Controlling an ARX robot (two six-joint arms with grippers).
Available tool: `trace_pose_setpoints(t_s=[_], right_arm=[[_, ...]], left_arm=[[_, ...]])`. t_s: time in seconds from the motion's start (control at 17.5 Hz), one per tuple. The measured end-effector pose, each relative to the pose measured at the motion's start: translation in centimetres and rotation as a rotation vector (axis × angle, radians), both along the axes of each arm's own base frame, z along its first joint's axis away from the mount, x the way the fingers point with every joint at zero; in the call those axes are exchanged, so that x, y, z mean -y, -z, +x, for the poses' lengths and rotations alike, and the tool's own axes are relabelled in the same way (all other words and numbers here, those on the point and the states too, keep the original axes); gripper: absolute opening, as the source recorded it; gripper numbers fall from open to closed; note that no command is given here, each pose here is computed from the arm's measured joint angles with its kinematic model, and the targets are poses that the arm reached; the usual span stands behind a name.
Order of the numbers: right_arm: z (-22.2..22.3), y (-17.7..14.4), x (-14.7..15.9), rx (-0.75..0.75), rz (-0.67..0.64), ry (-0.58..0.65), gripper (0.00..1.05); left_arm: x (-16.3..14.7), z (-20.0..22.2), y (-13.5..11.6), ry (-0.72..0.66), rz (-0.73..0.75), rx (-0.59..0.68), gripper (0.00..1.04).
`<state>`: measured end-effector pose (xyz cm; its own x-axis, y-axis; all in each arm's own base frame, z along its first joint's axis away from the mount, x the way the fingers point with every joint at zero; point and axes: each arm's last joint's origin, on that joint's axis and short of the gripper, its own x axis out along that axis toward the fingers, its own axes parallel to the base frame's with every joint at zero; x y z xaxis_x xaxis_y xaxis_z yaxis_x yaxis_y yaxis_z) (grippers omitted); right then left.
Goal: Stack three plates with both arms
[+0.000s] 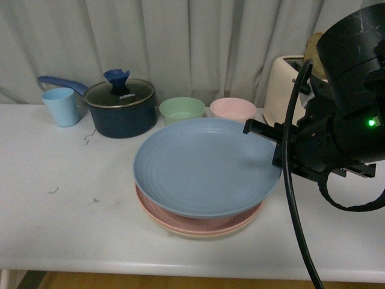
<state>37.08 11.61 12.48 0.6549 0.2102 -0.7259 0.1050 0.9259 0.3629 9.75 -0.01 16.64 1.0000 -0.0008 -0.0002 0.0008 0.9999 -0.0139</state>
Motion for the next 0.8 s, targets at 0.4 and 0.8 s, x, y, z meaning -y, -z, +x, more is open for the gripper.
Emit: trace_pose_setpoints(t_s=[0.4, 0.8], right_arm=[[0.6, 1.4, -1.5, -0.018, -0.035, -0.009, 0.03], [0.9, 1.9, -1.9, 0.000, -0.049, 0.000, 0.40]], left_arm=[[0.0, 0.0, 0.0, 0.000, 0.000, 0.000, 0.98], [0.0, 0.0, 0.0, 0.000, 0.000, 0.000, 0.98]])
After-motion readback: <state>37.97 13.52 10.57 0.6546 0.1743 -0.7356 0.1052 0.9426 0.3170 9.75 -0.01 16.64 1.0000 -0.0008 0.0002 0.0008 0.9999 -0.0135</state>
